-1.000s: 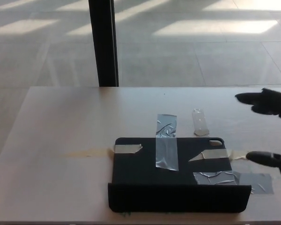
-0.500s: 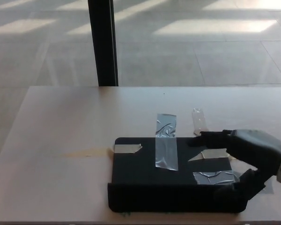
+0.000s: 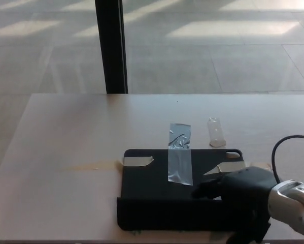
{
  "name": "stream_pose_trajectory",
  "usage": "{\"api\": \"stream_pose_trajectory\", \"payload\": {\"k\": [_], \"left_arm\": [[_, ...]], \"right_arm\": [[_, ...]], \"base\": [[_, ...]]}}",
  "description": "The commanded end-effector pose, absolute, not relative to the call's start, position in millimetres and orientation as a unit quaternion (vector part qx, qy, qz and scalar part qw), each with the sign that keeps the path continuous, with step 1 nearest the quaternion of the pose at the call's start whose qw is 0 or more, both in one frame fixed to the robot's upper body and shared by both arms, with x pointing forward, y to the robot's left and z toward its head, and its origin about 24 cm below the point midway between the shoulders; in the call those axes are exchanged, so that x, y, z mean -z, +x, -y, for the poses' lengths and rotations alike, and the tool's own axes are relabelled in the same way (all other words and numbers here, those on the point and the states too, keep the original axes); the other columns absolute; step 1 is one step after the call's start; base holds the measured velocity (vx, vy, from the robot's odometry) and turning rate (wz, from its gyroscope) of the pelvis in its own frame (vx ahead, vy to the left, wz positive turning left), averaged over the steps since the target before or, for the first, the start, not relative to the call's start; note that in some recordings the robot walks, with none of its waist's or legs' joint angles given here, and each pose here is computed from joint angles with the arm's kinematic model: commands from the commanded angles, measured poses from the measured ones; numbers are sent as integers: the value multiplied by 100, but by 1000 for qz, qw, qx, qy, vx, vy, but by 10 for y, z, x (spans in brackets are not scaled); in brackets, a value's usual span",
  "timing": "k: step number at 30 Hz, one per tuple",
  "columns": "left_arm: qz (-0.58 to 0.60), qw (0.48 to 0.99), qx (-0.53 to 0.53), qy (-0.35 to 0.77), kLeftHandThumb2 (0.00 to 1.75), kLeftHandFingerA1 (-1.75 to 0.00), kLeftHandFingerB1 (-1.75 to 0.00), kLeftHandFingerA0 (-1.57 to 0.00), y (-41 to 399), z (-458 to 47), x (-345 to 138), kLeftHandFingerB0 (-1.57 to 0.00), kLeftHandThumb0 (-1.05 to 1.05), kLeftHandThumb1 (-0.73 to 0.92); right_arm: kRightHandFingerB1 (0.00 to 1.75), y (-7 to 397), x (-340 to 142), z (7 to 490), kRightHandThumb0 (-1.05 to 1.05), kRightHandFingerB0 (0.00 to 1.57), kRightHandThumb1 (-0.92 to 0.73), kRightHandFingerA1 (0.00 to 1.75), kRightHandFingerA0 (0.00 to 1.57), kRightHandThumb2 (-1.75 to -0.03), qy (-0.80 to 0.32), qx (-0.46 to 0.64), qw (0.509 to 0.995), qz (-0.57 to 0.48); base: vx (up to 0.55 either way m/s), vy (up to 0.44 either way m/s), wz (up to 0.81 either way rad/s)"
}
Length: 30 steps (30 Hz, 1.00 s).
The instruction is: The robot uses its right hand to open a folded tablet cover kept in the middle of the desk
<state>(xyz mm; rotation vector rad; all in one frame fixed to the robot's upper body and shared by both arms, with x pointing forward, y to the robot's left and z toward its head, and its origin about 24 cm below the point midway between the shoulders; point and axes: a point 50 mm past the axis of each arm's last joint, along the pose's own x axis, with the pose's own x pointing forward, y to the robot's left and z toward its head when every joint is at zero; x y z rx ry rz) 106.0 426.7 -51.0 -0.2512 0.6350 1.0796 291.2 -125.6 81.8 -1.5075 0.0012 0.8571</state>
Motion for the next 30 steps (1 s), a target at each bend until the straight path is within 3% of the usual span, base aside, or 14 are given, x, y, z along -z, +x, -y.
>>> {"api": "stream_pose_trajectory", "payload": {"k": [1, 2, 4, 6, 10, 11, 14, 15, 17, 26, 27, 28, 29, 30], "left_arm": [[-286, 806, -507, -107, 77, -85, -78, -86, 1085, -4319, 446, -78, -44, 26], [-286, 806, -508, -106, 77, -85, -78, -86, 1087, -4319, 445, -78, -44, 26], [-283, 807, -507, -106, 56, -82, -75, -90, 1090, -4327, 435, -84, -40, 39], [-281, 810, -503, -104, 78, -86, -80, -86, 1088, -4330, 429, -78, -45, 26], [-282, 814, -499, -98, 55, -81, -74, -90, 1081, -4327, 435, -83, -42, 39], [-283, 813, -499, -98, 56, -82, -74, -92, 1084, -4327, 433, -83, -42, 39], [-284, 808, -505, -104, 78, -86, -80, -90, 1084, -4338, 426, -80, -48, 27], [-284, 808, -506, -100, 56, -82, -75, -92, 1079, -4349, 415, -83, -40, 38], [-282, 808, -506, -102, 57, -83, -76, -92, 1082, -4349, 414, -84, -39, 38], [-279, 811, -504, -98, 55, -81, -74, -90, 1122, -4343, 404, -83, -40, 38], [-277, 812, -504, -100, 55, -81, -74, -91, 1128, -4347, 396, -83, -40, 38], [-276, 813, -503, -101, 76, -85, -80, -86, 1129, -4348, 394, -81, -44, 25], [-274, 815, -501, -99, 55, -82, -74, -92, 1130, -4355, 385, -83, -40, 38], [-272, 816, -500, -98, 55, -82, -74, -92, 1131, -4362, 377, -83, -40, 38]], "right_arm": [[49, 2654, -506, 1178, -82, 14, -46, 87, 56, -87, -811, -361, 447, -111], [37, 2672, -520, 1133, -88, 18, -60, 109, 61, -59, -813, -357, 445, -112], [36, 2737, -519, 1089, -86, 14, -56, 92, 56, -57, -771, -368, 496, -158], [34, 2700, -509, 1065, -91, 20, -60, 114, 70, -60, -784, -355, 489, -138], [35, 2557, -516, 1052, -89, 19, -61, 88, 62, -59, -772, -347, 518, -124], [37, 2523, -513, 1059, -89, 19, -57, 143, 62, -61, -762, -348, 533, -122], [35, 2437, -499, 1097, -65, 11, -48, 96, 47, -55, -677, -344, 628, -171], [49, 2371, -475, 1115, -39, 0, -18, 104, 77, -84, -637, -342, 666, -187], [44, 2275, -484, 1141, -81, 15, -42, 105, 56, -79, -639, -332, 672, -175], [36, 2027, -497, 1314, -80, 26, -50, 59, 35, -56, -605, -328, 702, -185], [35, 2002, -502, 1330, -79, 26, -52, 64, 39, -56, -595, -336, 706, -187], [35, 1956, -503, 1341, -78, 26, -51, 106, 47, -56, -579, -334, 719, -188], [46, 1922, -509, 1343, -82, 21, -43, 101, 56, -80, -562, -339, 730, -188], [36, 1892, -514, 1342, -78, 23, -52, 110, 52, -57, -554, -344, 735, -189]], "base": [[0, 0, 0], [0, 0, 0], [0, 0, 0], [0, 0, 0], [0, 0, 0], [0, 0, 0], [0, 0, 0], [0, 0, 0], [0, 0, 0], [0, 0, 0], [0, 0, 0], [0, 0, 0], [0, 0, 0], [0, 0, 0]]}}
